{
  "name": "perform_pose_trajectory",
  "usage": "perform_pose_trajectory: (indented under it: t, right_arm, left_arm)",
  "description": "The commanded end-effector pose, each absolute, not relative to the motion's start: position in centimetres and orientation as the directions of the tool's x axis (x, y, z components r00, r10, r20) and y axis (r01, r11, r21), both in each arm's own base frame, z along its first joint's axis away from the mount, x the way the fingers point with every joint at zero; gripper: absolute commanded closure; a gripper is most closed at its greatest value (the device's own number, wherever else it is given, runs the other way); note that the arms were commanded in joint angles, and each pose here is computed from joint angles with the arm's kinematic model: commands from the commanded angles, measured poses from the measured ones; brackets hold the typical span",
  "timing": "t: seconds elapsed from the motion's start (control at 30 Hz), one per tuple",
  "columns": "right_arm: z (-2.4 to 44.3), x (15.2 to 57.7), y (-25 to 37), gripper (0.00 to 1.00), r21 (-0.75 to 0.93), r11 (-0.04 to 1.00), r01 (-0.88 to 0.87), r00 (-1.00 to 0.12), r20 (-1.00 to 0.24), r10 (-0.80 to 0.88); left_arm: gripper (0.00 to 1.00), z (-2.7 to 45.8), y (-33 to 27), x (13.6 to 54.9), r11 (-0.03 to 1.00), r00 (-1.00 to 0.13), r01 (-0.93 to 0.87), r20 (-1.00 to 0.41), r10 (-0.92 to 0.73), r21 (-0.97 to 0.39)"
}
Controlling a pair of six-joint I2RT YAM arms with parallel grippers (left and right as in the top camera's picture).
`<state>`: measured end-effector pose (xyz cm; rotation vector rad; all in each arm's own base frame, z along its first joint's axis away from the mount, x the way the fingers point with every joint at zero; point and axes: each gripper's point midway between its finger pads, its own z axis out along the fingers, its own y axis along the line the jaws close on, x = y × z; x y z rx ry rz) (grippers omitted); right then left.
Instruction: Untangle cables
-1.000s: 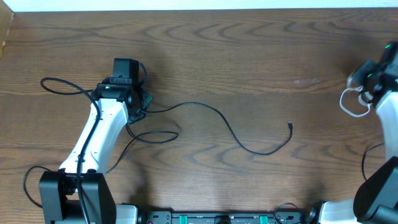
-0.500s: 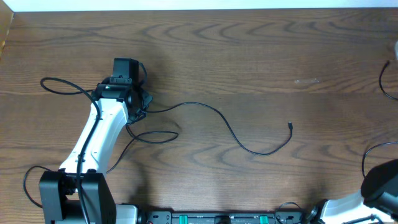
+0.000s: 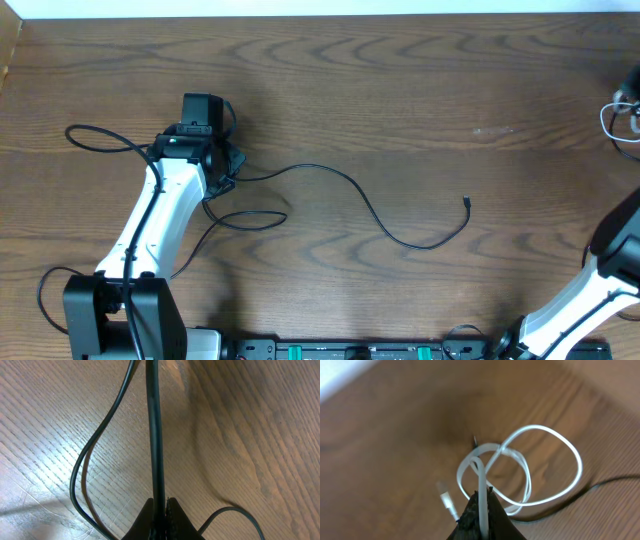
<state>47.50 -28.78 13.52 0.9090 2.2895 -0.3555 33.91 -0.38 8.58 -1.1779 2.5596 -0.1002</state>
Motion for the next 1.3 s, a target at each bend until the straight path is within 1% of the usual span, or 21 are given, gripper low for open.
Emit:
perform_pose_trajectory:
  t: [0.0,0.03,0.1,0.17,0.2,0.33,0.43,0.53,0.6,0.73,0.77,0.9,1.0,1.27]
  right_arm:
    - [11.6,47.0,-29.2,0.95,-0.041,0.707,0.706,-0.575,-0.616,0.538]
    - [11.0,46.7,-29.1,0.86,-0.048,0.707,0.705,-0.586,-0.601,0.544]
    - [10.6,46.4,-29.0,0.53,-0.054,0.708,0.705,-0.598,-0.583,0.55]
    - [10.6,46.2,-28.9,0.13,-0.057,0.708,0.704,-0.602,-0.577,0.552]
    - [10.6,46.1,-28.8,0.01,-0.057,0.708,0.704,-0.603,-0.574,0.553]
    - [10.1,45.7,-28.2,0.01,-0.054,0.716,0.696,-0.622,-0.543,0.564]
    - [9.7,46.0,-26.8,0.01,0.006,0.748,0.663,-0.641,-0.51,0.573]
    - [9.5,47.1,-24.3,0.01,0.124,0.805,0.581,-0.676,-0.478,0.561]
    - [9.9,48.2,-21.4,0.01,0.275,0.829,0.488,-0.699,-0.446,0.559]
    - [10.9,49.4,-16.5,0.01,0.472,0.811,0.346,-0.74,-0.394,0.545]
    - [11.1,49.5,-15.5,0.01,0.497,0.806,0.323,-0.751,-0.384,0.537]
    - [11.0,50.0,-11.8,0.01,0.516,0.814,0.266,-0.795,-0.36,0.488]
    - [10.8,50.2,-8.8,0.01,0.507,0.837,0.204,-0.835,-0.356,0.419]
    - [10.4,49.8,2.6,0.01,0.499,0.867,0.006,-0.925,-0.327,0.195]
  left_arm:
    - [0.92,8.3,-0.3,33.8,0.667,-0.619,-0.724,-0.259,-0.741,-0.178]
    - [0.92,8.3,-0.3,33.8,0.667,-0.619,-0.724,-0.259,-0.741,-0.178]
    - [0.92,8.2,-0.3,33.8,0.667,-0.62,-0.724,-0.258,-0.741,-0.175]
    - [0.92,8.2,-0.3,33.8,0.667,-0.62,-0.724,-0.258,-0.741,-0.175]
    - [0.92,8.2,-0.3,33.8,0.667,-0.62,-0.724,-0.258,-0.741,-0.175]
    - [0.92,8.2,-0.3,33.8,0.667,-0.62,-0.724,-0.258,-0.741,-0.175]
    - [0.92,8.2,-0.3,33.8,0.667,-0.62,-0.724,-0.258,-0.741,-0.175]
    - [0.92,8.2,-0.3,33.8,0.667,-0.62,-0.724,-0.258,-0.741,-0.176]
    - [0.92,8.2,-0.3,33.8,0.667,-0.62,-0.724,-0.258,-0.741,-0.176]
    - [0.92,8.2,-0.3,33.8,0.667,-0.62,-0.724,-0.258,-0.741,-0.176]
    - [0.92,8.2,-0.3,33.8,0.667,-0.62,-0.724,-0.258,-0.741,-0.176]
    - [0.92,8.2,-0.3,33.8,0.667,-0.62,-0.724,-0.258,-0.741,-0.176]
    - [0.92,8.2,-0.4,33.8,0.667,-0.621,-0.723,-0.255,-0.741,-0.178]
    - [0.92,8.2,-0.4,33.8,0.667,-0.621,-0.723,-0.255,-0.741,-0.179]
